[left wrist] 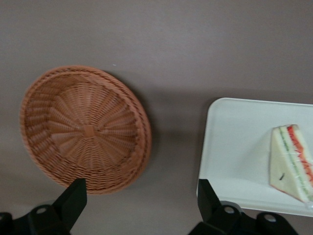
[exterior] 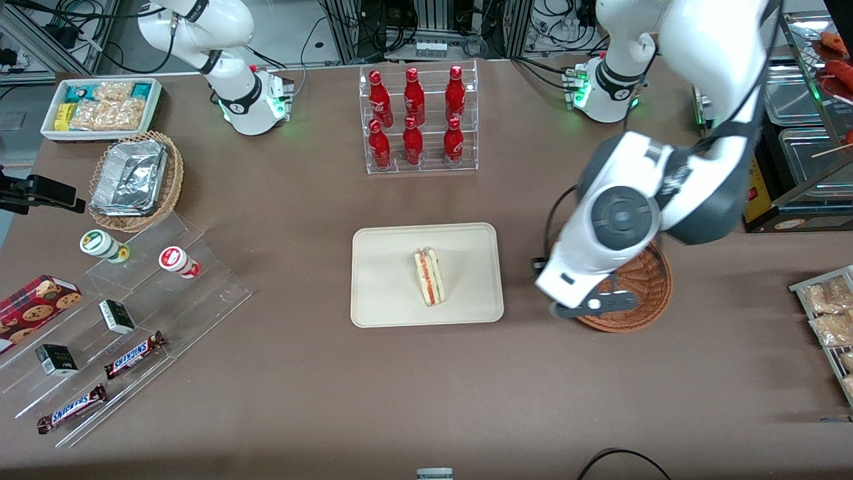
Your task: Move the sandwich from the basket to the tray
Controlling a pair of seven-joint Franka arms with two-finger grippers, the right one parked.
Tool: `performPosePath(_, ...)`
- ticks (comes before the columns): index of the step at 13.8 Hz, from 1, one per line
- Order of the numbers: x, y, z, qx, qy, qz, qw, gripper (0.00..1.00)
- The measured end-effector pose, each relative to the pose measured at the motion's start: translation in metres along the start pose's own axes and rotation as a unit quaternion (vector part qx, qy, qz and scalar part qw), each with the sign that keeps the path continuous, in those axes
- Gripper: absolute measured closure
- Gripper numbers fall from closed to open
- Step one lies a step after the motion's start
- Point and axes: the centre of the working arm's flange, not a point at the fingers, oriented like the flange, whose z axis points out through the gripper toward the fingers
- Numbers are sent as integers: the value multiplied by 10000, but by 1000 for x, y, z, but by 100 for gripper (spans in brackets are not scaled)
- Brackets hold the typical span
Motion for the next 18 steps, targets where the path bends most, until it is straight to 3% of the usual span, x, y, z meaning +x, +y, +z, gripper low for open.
performPosePath(4,-11,-56,-16,58,-22,518,9986,0)
performPosePath(8,-24,-151,-46,-229,-125,852,9960,0)
performPosePath(11,-50,-223,-78,-264,-268,1199,9921,0)
performPosePath(18,-78,-328,-122,-364,18,641,9973,0)
